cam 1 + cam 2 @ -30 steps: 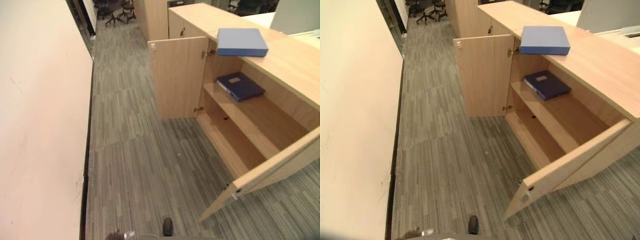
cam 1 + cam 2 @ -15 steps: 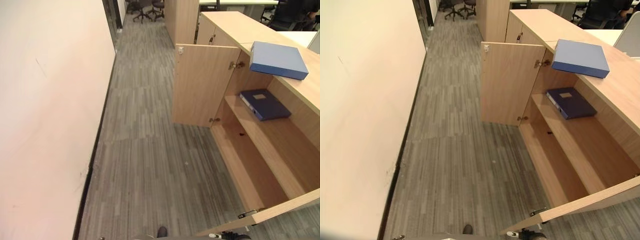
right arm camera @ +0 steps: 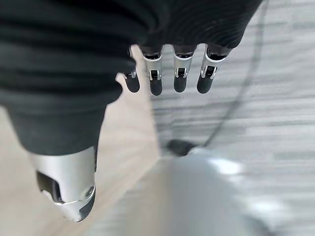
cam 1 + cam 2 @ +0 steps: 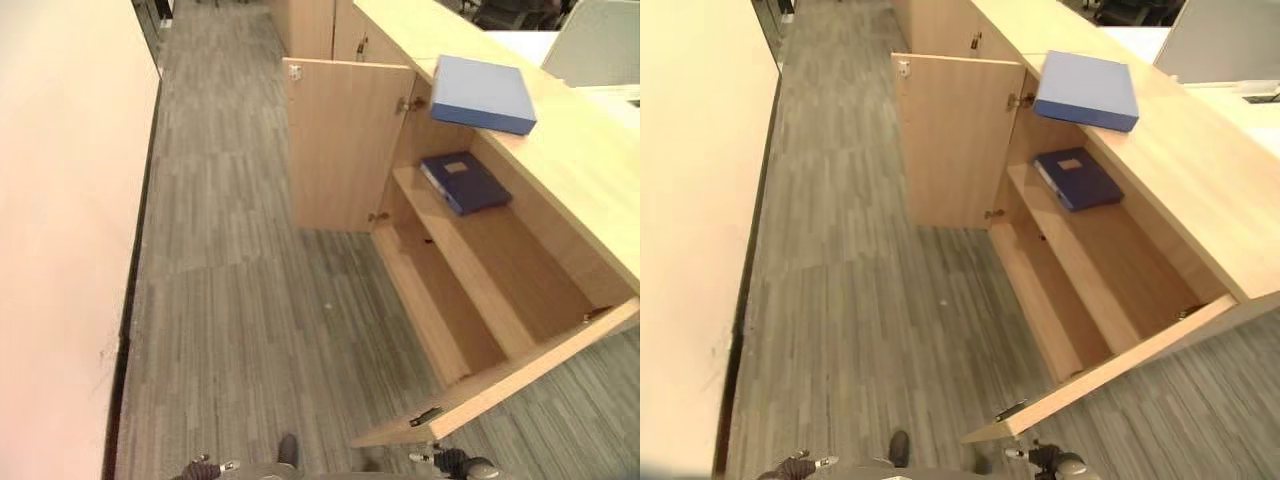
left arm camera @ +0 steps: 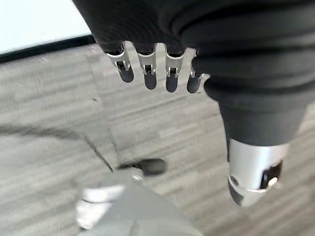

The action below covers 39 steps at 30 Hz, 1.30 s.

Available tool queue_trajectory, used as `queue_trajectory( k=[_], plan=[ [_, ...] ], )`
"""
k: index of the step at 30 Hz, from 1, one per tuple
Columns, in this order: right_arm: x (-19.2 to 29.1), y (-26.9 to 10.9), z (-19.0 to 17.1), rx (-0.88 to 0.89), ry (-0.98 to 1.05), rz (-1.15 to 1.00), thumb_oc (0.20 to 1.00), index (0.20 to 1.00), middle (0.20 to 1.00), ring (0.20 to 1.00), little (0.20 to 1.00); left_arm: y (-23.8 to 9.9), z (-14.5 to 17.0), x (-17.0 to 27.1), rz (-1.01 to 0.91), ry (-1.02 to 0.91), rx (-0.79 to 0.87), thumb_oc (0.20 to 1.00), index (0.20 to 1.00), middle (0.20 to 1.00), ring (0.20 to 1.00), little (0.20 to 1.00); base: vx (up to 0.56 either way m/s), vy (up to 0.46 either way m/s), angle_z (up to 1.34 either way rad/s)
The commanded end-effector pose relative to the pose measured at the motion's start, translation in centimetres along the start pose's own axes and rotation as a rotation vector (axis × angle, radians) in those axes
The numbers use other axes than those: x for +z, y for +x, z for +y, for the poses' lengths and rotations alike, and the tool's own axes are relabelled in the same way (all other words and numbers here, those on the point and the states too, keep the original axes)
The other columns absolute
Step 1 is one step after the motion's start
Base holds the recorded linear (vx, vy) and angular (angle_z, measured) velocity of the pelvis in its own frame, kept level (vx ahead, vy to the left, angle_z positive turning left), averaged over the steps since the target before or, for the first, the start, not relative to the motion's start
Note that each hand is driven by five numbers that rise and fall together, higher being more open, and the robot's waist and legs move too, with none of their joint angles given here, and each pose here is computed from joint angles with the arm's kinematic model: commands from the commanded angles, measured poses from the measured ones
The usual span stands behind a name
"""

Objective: Put the empty folder in the office cabinet

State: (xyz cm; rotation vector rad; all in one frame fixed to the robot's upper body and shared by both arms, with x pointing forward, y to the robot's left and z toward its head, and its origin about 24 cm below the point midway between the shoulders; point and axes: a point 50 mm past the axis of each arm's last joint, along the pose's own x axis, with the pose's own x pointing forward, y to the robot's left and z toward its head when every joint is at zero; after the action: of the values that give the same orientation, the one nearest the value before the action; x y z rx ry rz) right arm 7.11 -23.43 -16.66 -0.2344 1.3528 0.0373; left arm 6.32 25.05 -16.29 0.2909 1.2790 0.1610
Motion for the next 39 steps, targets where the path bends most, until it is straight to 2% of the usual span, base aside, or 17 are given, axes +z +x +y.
queue_trajectory(
  k=[1,8,13,18,21,24,29,39],
  plan=[
    [1.7,0.1,-0.1,0.001,0.026,-0.045,1.000,1.000,1.000,1.000,1.000,0.2,1.6,1.1,-0.027,0.033,0.041,1.000,1.000,1.000,1.000,1.000,-0.07,-0.106,0.24],
    [2.0,-0.1,-2.0,-0.058,0.038,-0.052,1.000,1.000,1.000,1.000,1.000,0.2,1.4,1.6,-0.047,-0.021,0.058,1.000,1.000,1.000,1.000,1.000,-0.07,0.054,-0.07],
    [1.1,-0.4,-3.2,-0.091,0.076,-0.038,1.000,1.000,1.000,1.000,1.000,0.1,1.6,1.2,-0.045,-0.033,0.076,1.000,1.000,1.000,1.000,1.000,-0.02,0.314,0.06],
    [-0.6,-0.7,-4.5,-0.132,0.109,0.010,1.000,1.000,1.000,1.000,1.000,0.1,1.4,0.6,-0.029,0.006,0.064,1.000,1.000,1.000,1.000,1.000,0.00,0.347,0.21],
    [0.0,-0.8,-4.9,-0.147,0.130,-0.013,1.000,1.000,1.000,1.000,1.000,0.1,1.9,1.1,-0.047,0.041,0.069,1.000,1.000,1.000,1.000,1.000,-0.08,0.333,0.35],
    [1.1,-0.6,-4.7,-0.144,0.138,-0.043,1.000,1.000,1.000,1.000,1.000,0.2,2.9,2.1,-0.073,0.059,0.092,1.000,1.000,1.000,1.000,1.000,-0.20,0.338,-0.17],
    [5.7,-0.6,-4.2,-0.125,0.086,-0.158,1.000,1.000,1.000,1.000,1.000,0.2,4.1,2.7,-0.079,0.044,0.123,1.000,1.000,1.000,1.000,1.000,-0.17,0.275,-0.39],
    [5.1,-0.3,-3.0,-0.098,0.007,-0.135,1.000,1.000,1.000,1.000,1.000,0.2,3.5,1.5,-0.036,0.031,0.096,1.000,1.000,1.000,1.000,1.000,-0.07,0.120,-0.30]
  ],
)
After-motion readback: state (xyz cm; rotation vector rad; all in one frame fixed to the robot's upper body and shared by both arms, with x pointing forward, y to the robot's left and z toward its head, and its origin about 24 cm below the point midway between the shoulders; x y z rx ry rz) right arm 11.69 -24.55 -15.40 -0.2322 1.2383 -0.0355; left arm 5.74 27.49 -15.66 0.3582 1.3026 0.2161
